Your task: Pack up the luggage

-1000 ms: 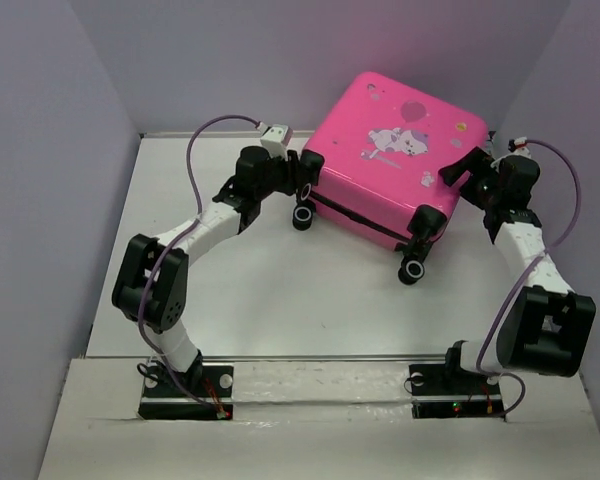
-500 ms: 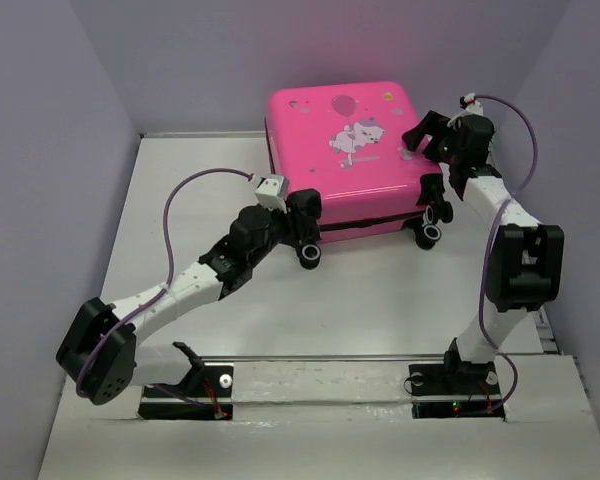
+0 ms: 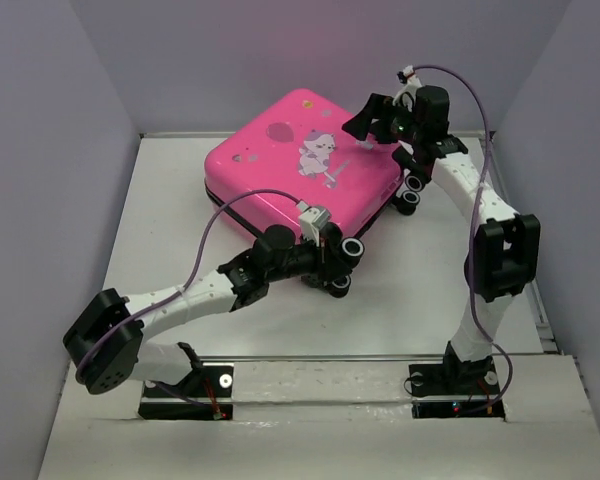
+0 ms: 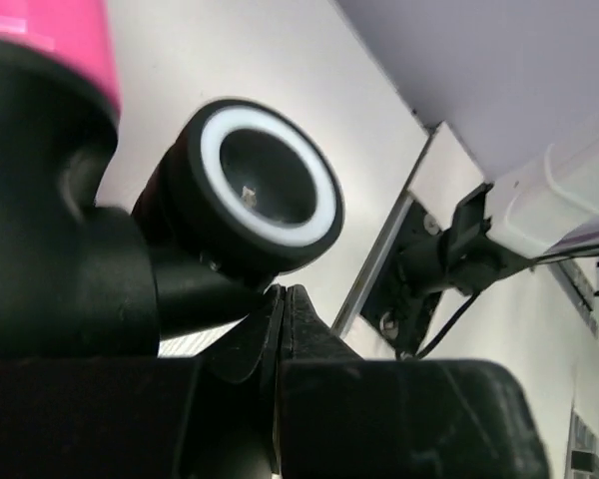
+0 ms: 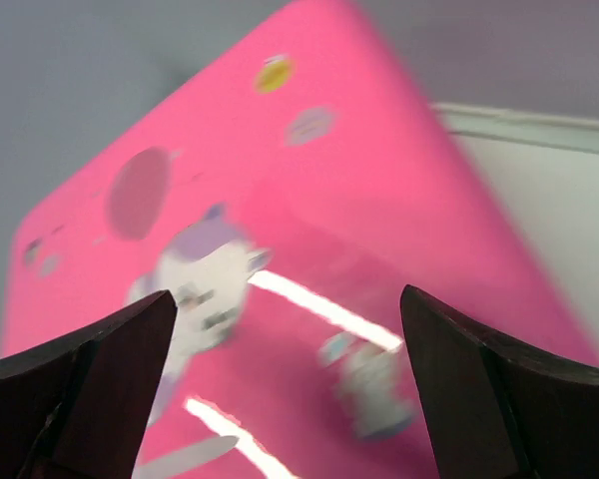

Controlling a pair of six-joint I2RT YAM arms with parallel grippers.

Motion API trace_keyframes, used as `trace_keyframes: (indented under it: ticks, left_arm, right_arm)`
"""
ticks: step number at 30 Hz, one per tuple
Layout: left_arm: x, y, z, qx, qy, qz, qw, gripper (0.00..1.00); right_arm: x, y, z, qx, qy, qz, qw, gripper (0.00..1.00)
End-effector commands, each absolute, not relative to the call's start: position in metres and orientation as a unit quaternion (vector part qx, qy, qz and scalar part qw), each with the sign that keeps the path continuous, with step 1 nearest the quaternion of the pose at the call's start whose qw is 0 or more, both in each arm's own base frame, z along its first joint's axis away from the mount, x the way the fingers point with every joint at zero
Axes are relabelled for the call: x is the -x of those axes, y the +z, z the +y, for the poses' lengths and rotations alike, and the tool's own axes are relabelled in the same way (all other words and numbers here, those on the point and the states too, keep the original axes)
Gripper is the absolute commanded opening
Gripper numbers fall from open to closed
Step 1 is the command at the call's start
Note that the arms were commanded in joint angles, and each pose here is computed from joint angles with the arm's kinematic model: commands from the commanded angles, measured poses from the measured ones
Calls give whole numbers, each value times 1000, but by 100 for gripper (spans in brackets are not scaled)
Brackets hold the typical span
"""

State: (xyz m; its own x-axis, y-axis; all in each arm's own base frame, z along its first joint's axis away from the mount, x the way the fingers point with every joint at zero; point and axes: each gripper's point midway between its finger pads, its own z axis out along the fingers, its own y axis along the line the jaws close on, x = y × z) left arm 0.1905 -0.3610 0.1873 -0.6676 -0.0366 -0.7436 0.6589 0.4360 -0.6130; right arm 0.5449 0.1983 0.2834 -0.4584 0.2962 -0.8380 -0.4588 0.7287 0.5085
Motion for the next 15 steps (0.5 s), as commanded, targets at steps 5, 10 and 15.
trace_keyframes:
  ticks: [5, 10, 15]
  left_arm:
    - [-217, 266, -358, -153, -540, 700, 442, 15]
    - [-216, 260, -354, -146, -538, 706, 436, 40]
    - [-216, 241, -348, -143, -514, 732, 423, 57]
  right_arm:
    - [-392, 371, 225, 142, 404, 732, 530, 97]
    - [-326, 319, 214, 117, 401, 728, 543, 46]
    - [-269, 264, 198, 91, 413, 728, 539, 7]
